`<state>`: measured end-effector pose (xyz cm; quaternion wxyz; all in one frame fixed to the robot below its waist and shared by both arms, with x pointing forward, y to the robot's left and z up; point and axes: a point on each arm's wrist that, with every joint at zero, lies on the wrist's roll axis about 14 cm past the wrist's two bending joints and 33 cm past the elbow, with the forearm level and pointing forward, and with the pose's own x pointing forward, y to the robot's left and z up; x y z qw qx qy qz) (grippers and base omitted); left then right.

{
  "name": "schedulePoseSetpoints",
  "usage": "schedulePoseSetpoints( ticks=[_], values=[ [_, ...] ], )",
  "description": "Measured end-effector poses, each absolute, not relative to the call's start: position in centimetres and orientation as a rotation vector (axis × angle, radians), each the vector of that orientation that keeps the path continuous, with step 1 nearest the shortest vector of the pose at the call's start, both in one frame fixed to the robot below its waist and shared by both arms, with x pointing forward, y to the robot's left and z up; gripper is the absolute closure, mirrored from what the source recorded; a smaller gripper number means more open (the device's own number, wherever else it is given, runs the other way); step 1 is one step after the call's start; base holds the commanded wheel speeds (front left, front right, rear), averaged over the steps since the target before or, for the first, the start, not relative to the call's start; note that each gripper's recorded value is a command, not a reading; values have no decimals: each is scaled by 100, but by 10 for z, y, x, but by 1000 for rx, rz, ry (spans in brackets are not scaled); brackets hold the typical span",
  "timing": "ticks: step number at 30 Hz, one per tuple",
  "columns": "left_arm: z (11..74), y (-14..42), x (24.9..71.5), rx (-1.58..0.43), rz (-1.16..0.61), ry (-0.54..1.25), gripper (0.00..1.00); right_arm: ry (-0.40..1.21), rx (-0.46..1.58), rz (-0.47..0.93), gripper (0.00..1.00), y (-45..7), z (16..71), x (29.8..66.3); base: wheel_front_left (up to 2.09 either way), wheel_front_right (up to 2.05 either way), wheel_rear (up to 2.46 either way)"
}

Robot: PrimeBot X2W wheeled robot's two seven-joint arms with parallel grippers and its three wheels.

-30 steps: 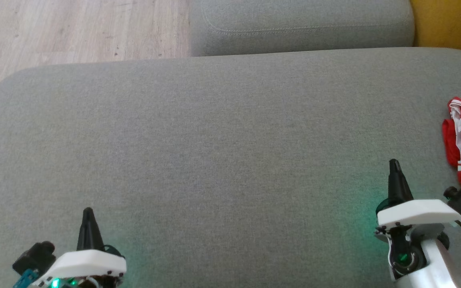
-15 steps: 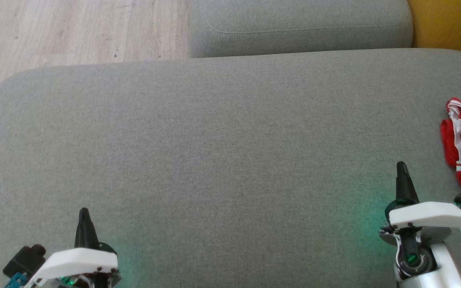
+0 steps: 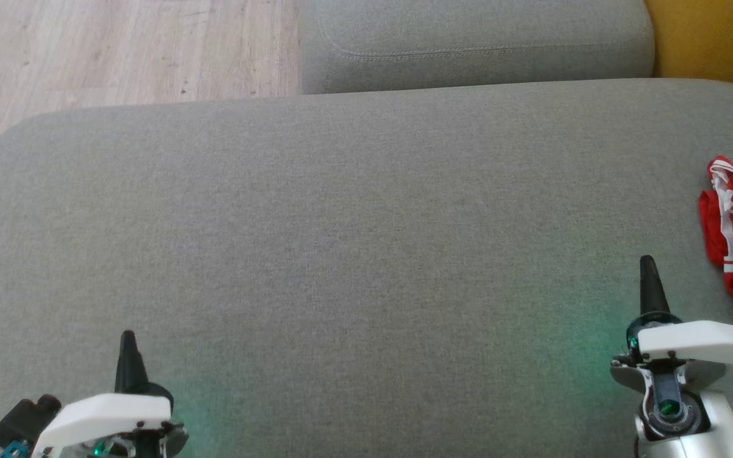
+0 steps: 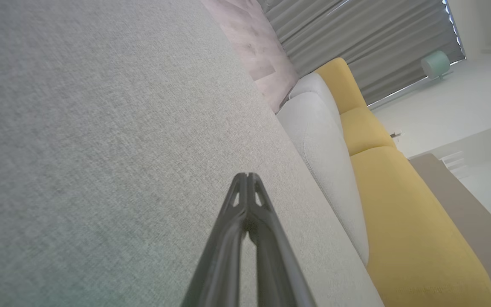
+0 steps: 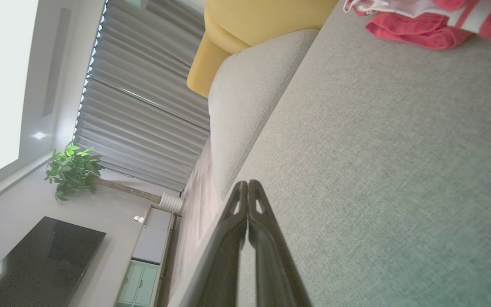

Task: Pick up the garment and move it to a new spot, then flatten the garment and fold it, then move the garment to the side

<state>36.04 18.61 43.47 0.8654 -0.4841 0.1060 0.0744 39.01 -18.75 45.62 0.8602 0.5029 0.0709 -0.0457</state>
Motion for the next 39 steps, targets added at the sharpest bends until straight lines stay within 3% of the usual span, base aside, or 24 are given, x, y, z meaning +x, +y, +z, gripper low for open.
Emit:
schedulePoseSetpoints(
  ticks=[39],
  values=[
    [467,186,373,-1474,83,128,100,52,1478,-81,100,-202,482,385,0,0,0]
  ],
)
